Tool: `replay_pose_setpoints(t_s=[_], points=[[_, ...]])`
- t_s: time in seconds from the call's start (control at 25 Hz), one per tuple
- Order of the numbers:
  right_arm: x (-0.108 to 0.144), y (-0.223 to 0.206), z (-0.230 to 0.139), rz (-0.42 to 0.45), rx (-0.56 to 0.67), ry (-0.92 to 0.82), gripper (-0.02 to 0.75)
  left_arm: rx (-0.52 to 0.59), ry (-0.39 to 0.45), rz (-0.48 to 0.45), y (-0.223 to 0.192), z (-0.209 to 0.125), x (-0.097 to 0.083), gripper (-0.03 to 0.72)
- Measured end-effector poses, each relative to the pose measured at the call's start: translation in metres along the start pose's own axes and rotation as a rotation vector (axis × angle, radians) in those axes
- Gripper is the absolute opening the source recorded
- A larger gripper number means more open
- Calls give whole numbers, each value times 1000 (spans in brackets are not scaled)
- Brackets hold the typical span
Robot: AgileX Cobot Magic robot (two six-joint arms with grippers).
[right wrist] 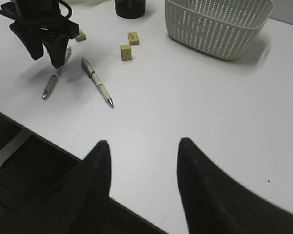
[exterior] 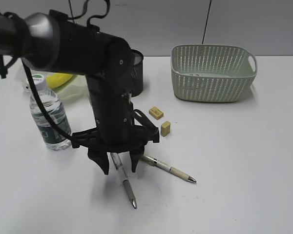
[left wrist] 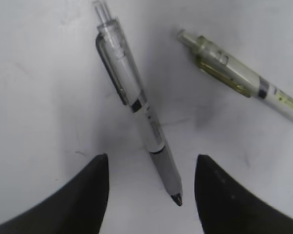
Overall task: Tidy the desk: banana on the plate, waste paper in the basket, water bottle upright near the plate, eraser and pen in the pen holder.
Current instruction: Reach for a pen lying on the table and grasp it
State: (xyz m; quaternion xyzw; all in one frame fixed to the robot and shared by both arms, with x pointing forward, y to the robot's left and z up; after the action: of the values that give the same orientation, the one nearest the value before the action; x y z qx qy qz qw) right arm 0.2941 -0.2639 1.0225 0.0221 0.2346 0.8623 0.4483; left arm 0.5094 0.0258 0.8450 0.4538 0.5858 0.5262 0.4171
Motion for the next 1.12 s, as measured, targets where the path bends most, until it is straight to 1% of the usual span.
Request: replay_pose_setpoints(t_s=[0.08,0.2,0.36,0.72,0.88,1.0,1.08,1.12], points=[[0,0,0,0,-1,0,362,19,1,23,-3,0,0,420],[0,0,0,0,-1,0,361,25,4,25,-8,1,-3,417],[0,0,0,0,-1,0,361,47,19,42,-18,2,0,384],[0,0,0,0,-1,0,362,27,43,-4,-20,12,-5,323],[0,0,0,0,-1,0,362,50,62,24,-24,15,3,317],[0,0,0,0,-1,0,362,54,64,25,-27,15,3,314],[0,0,0,0,-1,0,362,52,61,18,-27,15,2,291],[0,0,0,0,-1,0,361,52,60,17,-28,16,1,268]])
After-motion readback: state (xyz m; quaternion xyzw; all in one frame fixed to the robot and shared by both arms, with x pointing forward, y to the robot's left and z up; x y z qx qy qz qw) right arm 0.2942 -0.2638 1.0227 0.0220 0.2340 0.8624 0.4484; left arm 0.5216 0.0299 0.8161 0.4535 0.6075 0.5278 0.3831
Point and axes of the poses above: a point on each arm's last joint axis where the gripper is mounted, y pointing back along that axis away from the gripper, x along the wrist's bending axis when the last joint is at zero, z = x × y, the point moved 8 cm from there along -y, pointing out along that axis toward the gripper, and after that the axes turned 10 degrees about y, right-handed, at the moved point
